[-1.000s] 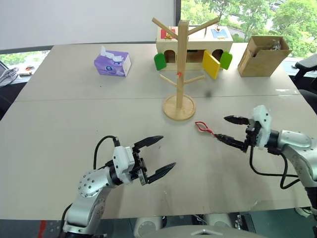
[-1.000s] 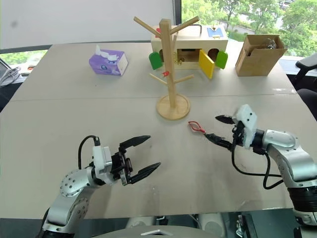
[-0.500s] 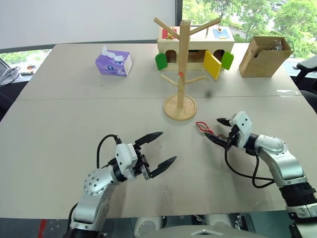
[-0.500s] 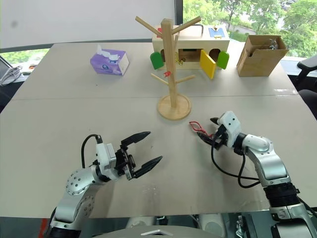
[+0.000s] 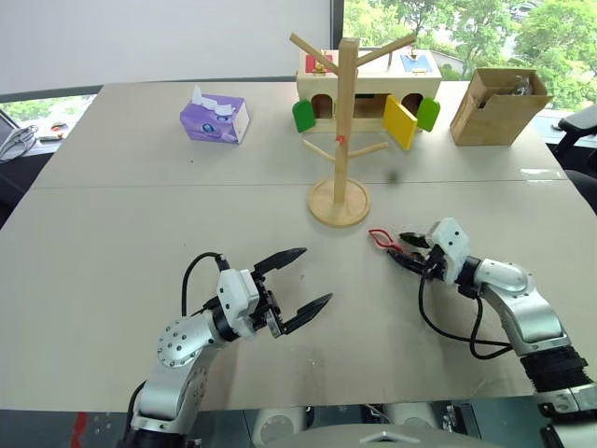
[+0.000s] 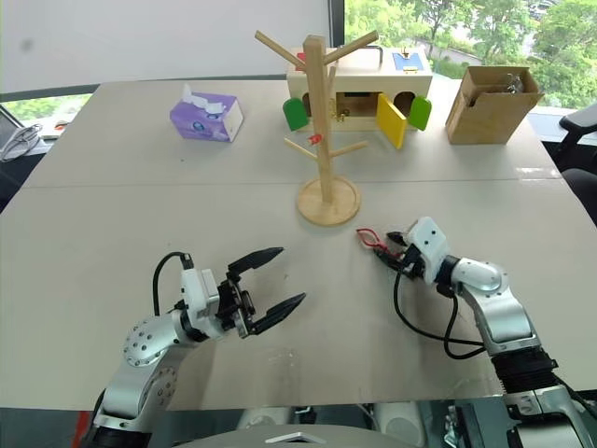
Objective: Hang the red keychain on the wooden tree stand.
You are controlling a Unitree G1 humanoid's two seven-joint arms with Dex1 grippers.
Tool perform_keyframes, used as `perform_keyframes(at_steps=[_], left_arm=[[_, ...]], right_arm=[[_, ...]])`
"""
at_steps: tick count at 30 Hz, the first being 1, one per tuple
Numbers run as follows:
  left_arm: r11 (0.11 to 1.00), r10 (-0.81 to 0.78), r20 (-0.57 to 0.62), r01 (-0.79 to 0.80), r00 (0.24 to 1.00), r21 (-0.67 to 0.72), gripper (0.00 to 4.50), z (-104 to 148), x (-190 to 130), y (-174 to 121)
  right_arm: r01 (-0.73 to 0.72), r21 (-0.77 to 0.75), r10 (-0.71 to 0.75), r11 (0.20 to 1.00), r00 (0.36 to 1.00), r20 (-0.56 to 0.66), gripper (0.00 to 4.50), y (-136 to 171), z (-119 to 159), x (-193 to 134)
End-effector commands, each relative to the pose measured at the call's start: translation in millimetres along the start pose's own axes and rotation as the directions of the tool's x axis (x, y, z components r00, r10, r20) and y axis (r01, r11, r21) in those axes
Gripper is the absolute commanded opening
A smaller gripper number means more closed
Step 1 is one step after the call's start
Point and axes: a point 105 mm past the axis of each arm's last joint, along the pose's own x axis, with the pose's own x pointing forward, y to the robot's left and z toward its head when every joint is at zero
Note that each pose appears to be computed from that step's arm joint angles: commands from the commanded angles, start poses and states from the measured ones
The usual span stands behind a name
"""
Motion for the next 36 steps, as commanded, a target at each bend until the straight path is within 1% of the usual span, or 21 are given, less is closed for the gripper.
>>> perform_keyframes(at_steps=[1,2,3,7,9,15,17,20,22,27,30,32,34,36], left_arm=[[1.0,-0.006,0.019,0.006,1.0,0.023,4.5,7.5,1.9,-0.5],[1.0,-0.005,0.019,0.005,1.0,0.023,4.5,7.9,1.8,-0.2],[1.0,-0.005,0.017,0.005,1.0,0.023,4.5,8.0,1.6,-0.1],[1.0,0.01,0.024,-0.011,1.0,0.019,4.5,10.3,1.5,3.2],[0.999,0.044,0.059,-0.044,0.997,0.006,4.5,21.6,5.8,14.8],[0.996,0.085,0.114,-0.088,0.99,0.027,4.5,74.0,24.7,51.9],[0.996,0.085,0.121,-0.089,0.989,0.031,4.5,87.2,28.6,57.1],[0.997,0.056,0.112,-0.062,0.992,0.051,4.5,106.1,33.1,57.7],[0.997,0.051,0.1,-0.057,0.994,0.057,4.5,112.4,34.6,59.1],[0.996,0.067,0.076,-0.071,0.995,0.059,4.5,118.6,35.2,68.4],[0.995,0.079,0.064,-0.082,0.995,0.052,4.5,120.6,34.5,69.9],[0.995,0.083,0.059,-0.087,0.995,0.051,4.5,121.0,34.1,70.1],[0.994,0.095,0.051,-0.097,0.994,0.045,4.5,121.1,32.6,71.5],[0.994,0.103,0.043,-0.104,0.994,0.045,4.5,120.4,31.8,72.9]], right_arm=[[0.009,-0.012,-0.009,1.0,1.0,0.006,0.62,-2.0,2.0,-2.5],[0.008,-0.011,-0.008,1.0,1.0,0.006,0.13,-1.8,2.0,-2.5],[0.007,-0.01,-0.007,1.0,1.0,0.006,0.06,-1.7,2.0,-2.5],[0.008,-0.017,-0.008,1.0,1.0,0.013,0.06,-2.8,4.7,-3.3],[0.002,-0.049,0.0,0.999,0.999,0.039,0.06,-5.4,15.4,-5.8],[0.017,-0.22,0.022,0.975,0.985,0.173,0.06,-16.3,79.8,-17.0],[0.046,-0.276,0.015,0.96,0.977,0.214,0.06,-19.7,98.0,-18.7],[0.161,-0.358,-0.028,0.92,0.937,0.349,0.06,-29.4,146.7,-20.2],[0.218,-0.379,-0.045,0.899,0.908,0.416,0.06,-32.7,169.6,-20.5],[0.292,-0.427,-0.033,0.856,0.855,0.518,0.06,-26.9,206.5,-18.1],[0.282,-0.478,0.015,0.832,0.849,0.528,0.06,-14.2,213.3,-15.0],[0.269,-0.499,0.037,0.824,0.853,0.521,0.06,-9.2,211.8,-14.2],[0.234,-0.555,0.083,0.798,0.871,0.485,0.06,0.5,204.9,-12.2],[0.206,-0.572,0.113,0.794,0.875,0.471,0.06,6.7,202.1,-11.2]])
